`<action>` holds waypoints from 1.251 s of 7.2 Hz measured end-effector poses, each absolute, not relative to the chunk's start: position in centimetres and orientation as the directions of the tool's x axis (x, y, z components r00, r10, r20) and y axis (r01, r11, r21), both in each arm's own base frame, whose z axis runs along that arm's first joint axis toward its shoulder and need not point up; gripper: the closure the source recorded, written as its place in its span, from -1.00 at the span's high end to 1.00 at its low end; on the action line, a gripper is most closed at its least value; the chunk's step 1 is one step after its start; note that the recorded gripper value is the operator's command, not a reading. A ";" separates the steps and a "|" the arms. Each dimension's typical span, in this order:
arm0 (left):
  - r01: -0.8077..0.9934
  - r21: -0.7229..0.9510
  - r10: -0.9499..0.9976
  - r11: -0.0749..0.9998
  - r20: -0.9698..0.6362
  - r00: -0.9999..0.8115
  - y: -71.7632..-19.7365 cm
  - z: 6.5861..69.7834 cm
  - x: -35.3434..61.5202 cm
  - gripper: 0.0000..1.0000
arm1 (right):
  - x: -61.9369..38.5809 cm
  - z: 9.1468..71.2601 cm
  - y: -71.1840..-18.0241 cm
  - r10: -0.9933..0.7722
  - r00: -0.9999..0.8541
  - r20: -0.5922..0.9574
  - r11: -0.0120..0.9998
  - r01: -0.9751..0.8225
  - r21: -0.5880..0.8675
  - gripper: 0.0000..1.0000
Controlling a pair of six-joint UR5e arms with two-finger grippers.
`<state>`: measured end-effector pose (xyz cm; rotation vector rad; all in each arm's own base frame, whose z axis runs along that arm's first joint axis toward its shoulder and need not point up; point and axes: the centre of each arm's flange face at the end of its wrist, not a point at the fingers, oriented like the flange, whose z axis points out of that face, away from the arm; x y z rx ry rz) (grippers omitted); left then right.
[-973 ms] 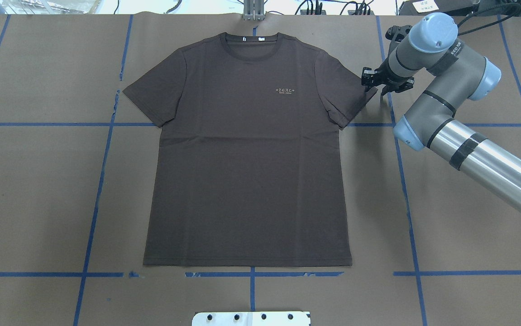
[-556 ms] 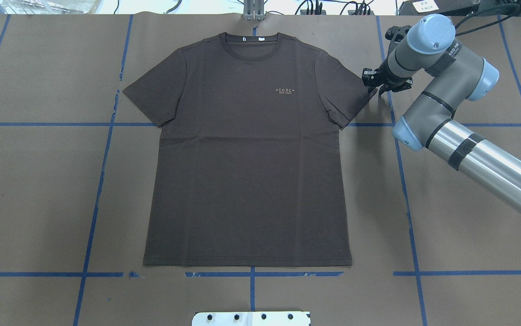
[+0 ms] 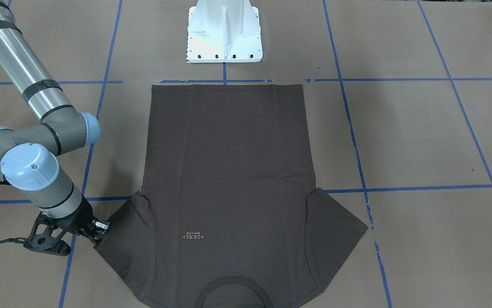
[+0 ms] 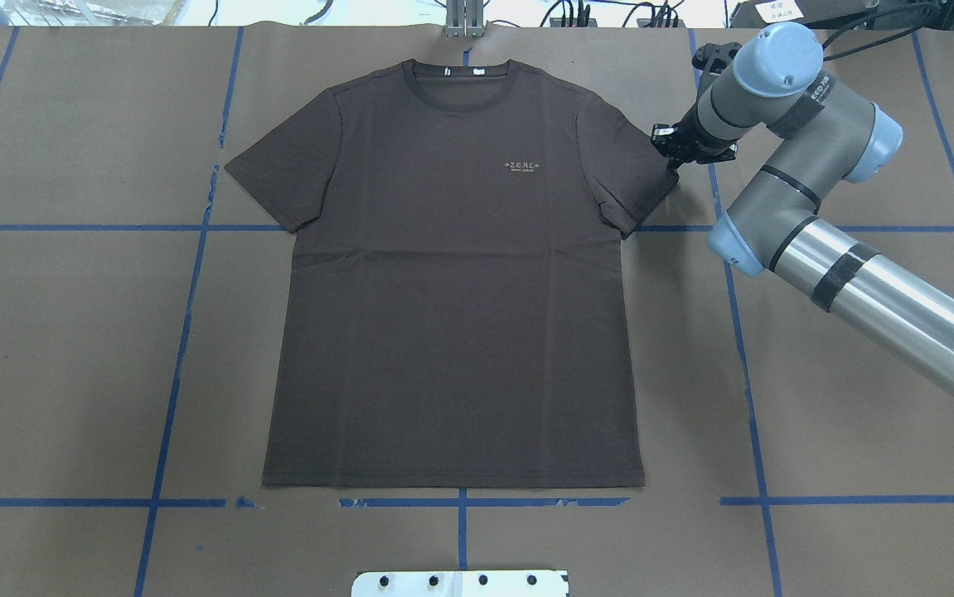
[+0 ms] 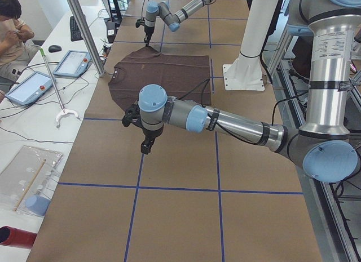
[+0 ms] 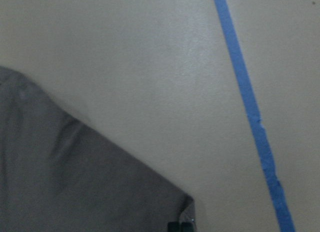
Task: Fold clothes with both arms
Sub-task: 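Grasp the sleeve with the right gripper and fold it onto the chest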
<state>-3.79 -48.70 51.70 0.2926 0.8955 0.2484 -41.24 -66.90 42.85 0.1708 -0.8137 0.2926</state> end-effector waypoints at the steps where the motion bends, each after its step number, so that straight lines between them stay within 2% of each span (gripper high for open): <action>1: -0.090 0.350 0.332 0.932 -0.729 0.599 -48.7 51.8 -3.8 1.00 | -42.6 41.1 -66.8 0.174 0.641 0.748 0.949 -0.311 0.046 -1.00; 4: -0.089 0.348 0.331 0.933 -0.737 0.589 -48.4 51.8 -3.7 1.00 | -47.0 33.5 -68.3 0.209 0.584 0.784 0.939 -0.344 0.007 -1.00; 8: -0.088 0.355 0.337 0.931 -0.738 0.585 -48.2 51.4 -3.7 1.00 | -52.3 28.5 -68.6 0.245 0.574 0.781 0.910 -0.414 0.019 -1.00; 9: -0.087 0.366 0.346 0.927 -0.738 0.579 -48.2 50.7 -3.6 1.00 | -53.6 27.9 -68.3 0.245 0.578 0.778 0.906 -0.422 0.028 0.98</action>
